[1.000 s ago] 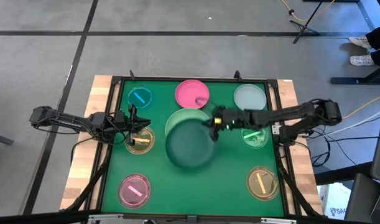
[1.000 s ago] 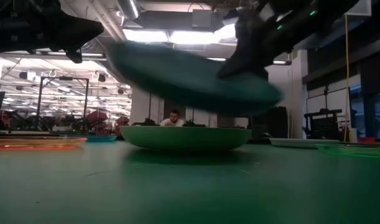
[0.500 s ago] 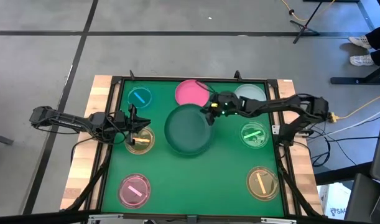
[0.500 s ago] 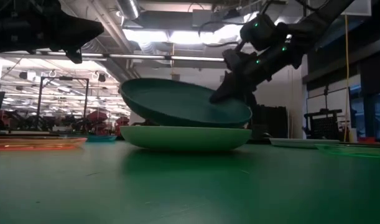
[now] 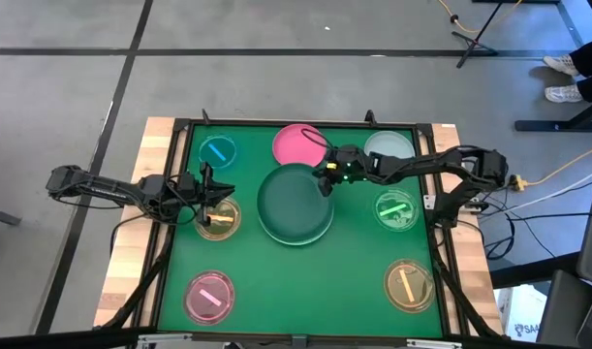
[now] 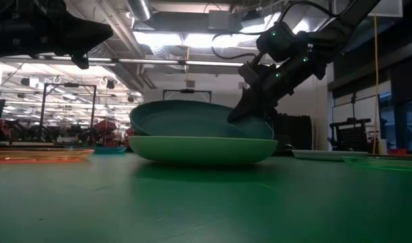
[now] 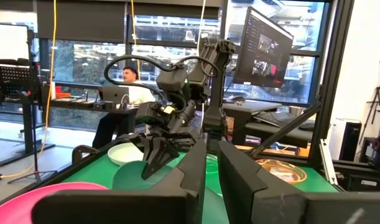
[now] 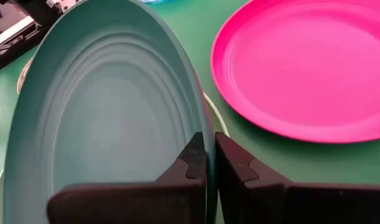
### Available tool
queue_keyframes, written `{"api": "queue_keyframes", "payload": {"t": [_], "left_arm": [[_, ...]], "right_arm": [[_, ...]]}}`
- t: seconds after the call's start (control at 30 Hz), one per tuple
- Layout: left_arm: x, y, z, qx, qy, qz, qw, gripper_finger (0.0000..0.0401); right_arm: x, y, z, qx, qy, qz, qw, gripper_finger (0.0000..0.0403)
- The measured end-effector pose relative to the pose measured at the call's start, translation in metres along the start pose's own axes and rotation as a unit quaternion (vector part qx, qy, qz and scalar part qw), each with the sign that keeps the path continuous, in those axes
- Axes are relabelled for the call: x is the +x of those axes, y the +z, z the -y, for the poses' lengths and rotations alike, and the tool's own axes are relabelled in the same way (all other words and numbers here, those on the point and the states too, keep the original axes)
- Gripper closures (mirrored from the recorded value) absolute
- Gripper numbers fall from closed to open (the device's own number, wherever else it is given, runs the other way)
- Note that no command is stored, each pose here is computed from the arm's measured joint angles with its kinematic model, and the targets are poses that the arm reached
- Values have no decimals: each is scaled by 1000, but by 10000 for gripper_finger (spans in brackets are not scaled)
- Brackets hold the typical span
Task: Stack plastic plates
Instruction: Stack the large dark green plate on top of the large light green plate, then stack the small pink plate on top of the large dark green plate
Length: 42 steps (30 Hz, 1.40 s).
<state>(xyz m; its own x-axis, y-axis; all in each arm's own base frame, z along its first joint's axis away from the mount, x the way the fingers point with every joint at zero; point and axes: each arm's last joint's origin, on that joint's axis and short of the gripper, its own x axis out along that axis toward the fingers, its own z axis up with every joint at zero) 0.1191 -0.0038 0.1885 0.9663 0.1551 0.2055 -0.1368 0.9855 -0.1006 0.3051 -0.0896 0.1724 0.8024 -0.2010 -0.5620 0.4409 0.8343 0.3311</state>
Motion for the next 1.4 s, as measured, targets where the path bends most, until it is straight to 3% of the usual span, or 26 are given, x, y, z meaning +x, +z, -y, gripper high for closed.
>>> {"api": "queue_keyframes", "payload": {"t": [0.37, 0.67, 0.8, 1.1, 1.4], "left_arm": [[0, 0, 0, 0, 0, 0, 1000, 367], [0, 0, 0, 0, 0, 0, 1000, 367], [0, 0, 0, -1, 0, 0, 1000, 367], [0, 0, 0, -5, 0, 0, 1000, 367], [0, -1, 0, -10, -2, -3, 1000, 367]], "right_arm": [[1, -3, 1, -9, -1, -13, 1000, 383], [1, -4, 2, -33, -20, -14, 999, 280], [-1, -3, 2, -73, -19, -18, 997, 255], [-50, 5, -12, -112, -39, -97, 988, 249], [-93, -31, -44, -139, -99, -201, 965, 249]]}}
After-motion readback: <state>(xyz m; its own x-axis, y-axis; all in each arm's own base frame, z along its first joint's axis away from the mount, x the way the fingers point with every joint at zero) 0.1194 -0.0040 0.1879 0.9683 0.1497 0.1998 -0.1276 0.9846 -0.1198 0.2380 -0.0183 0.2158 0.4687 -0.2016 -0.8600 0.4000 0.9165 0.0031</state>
